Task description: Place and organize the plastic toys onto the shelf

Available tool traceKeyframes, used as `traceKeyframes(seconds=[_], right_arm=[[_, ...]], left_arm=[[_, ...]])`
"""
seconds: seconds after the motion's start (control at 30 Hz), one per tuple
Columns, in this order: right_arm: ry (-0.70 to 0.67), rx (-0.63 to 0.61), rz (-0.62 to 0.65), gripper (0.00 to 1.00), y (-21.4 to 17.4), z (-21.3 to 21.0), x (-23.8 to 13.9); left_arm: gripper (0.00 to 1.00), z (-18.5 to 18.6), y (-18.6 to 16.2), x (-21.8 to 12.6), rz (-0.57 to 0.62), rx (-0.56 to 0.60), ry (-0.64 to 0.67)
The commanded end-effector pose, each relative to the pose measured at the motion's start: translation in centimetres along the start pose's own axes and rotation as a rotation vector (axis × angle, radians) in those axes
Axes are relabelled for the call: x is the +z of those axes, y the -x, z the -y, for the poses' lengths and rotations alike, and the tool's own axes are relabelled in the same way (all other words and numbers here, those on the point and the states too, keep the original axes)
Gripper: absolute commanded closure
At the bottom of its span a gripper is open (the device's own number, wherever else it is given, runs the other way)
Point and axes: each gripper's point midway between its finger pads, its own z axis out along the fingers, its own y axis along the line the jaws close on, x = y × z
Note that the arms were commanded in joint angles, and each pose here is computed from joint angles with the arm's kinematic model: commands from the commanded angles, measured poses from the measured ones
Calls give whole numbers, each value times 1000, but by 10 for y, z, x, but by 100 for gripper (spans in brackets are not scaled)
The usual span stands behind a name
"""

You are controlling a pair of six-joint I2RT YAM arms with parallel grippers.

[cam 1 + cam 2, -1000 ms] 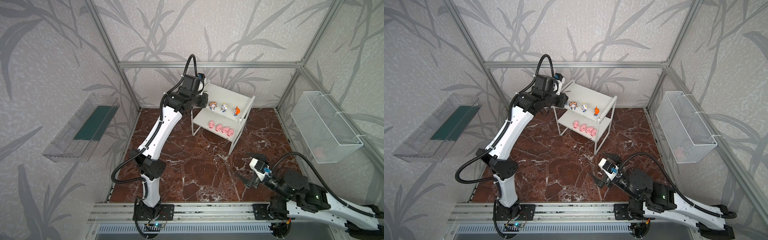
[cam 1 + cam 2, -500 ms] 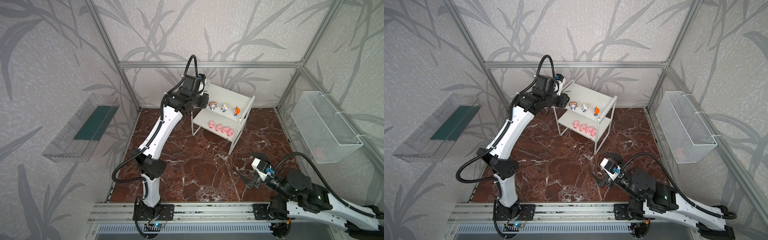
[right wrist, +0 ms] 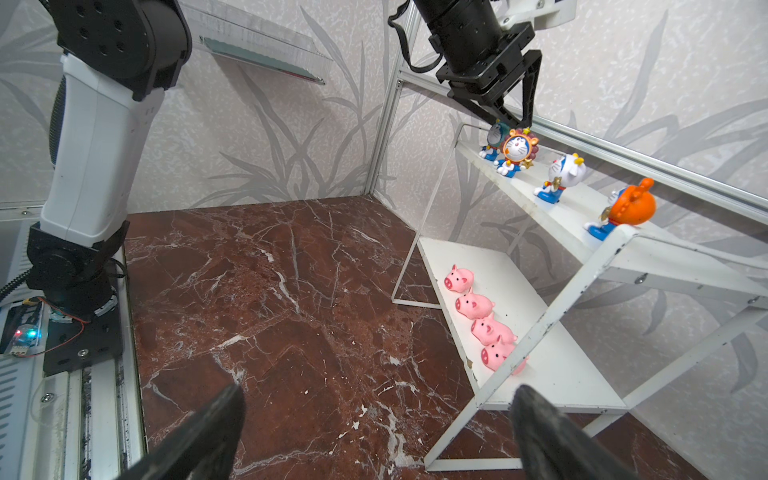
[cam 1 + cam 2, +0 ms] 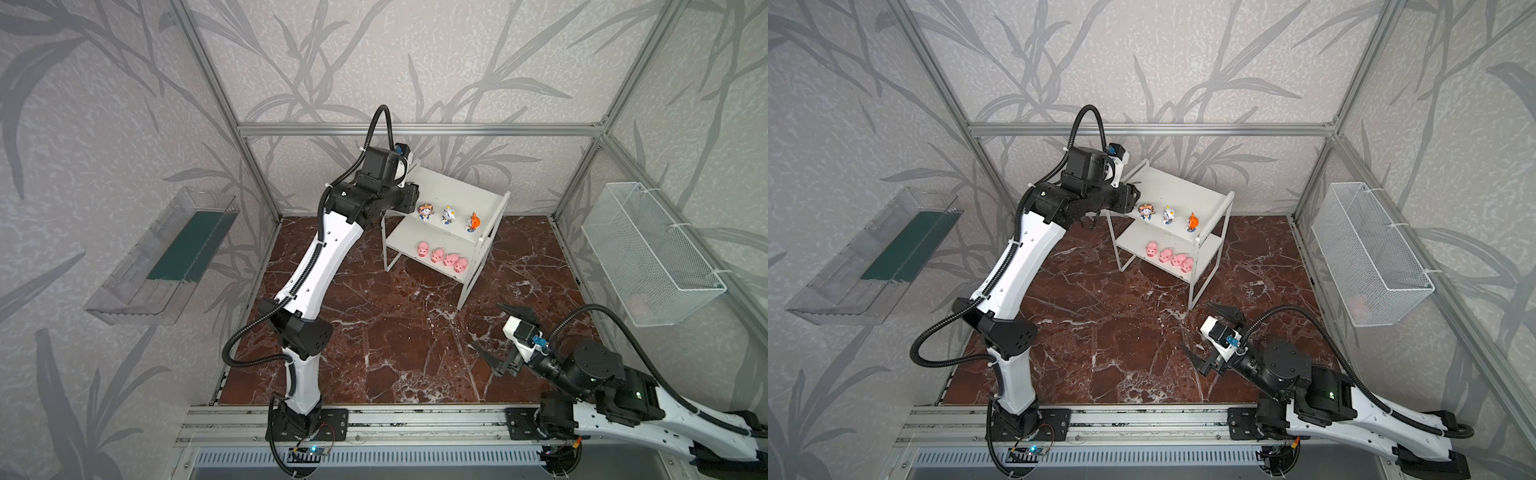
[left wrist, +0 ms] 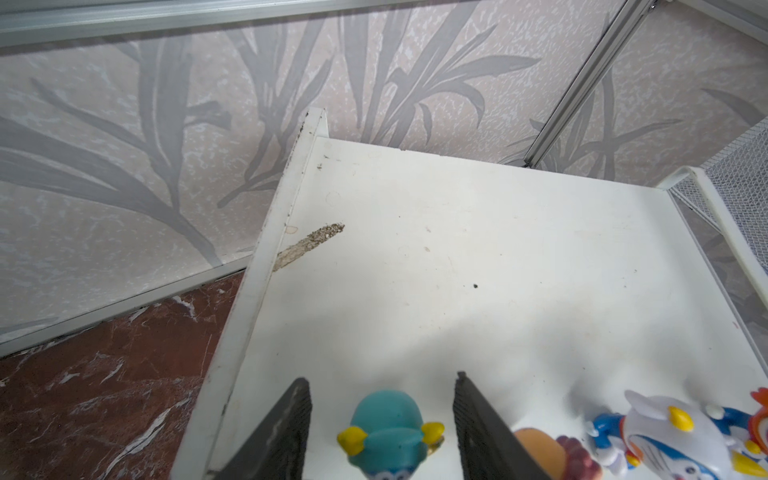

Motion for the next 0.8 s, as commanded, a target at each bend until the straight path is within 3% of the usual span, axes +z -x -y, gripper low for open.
traceKeyframes(seconds=[0.0,0.2,0.43,0.6,0.77], right_arm=[[-19,7,23,1,8,5,-1],[-57,3,7,1,7,10,2],[-294,86,-158,1,-24,43,19],[-536,272,-403,1,-77,91,17],[-721,549,-488,1,-130,135,-13]], left_arm=[[42,0,8,-7,18,6,-11],[38,-3,22,-30,70,8,-7],[25,-28,21,-64,117,-7,90],[9,-68,-5,-92,172,-85,235],[4,-127,-59,-121,187,-218,435]])
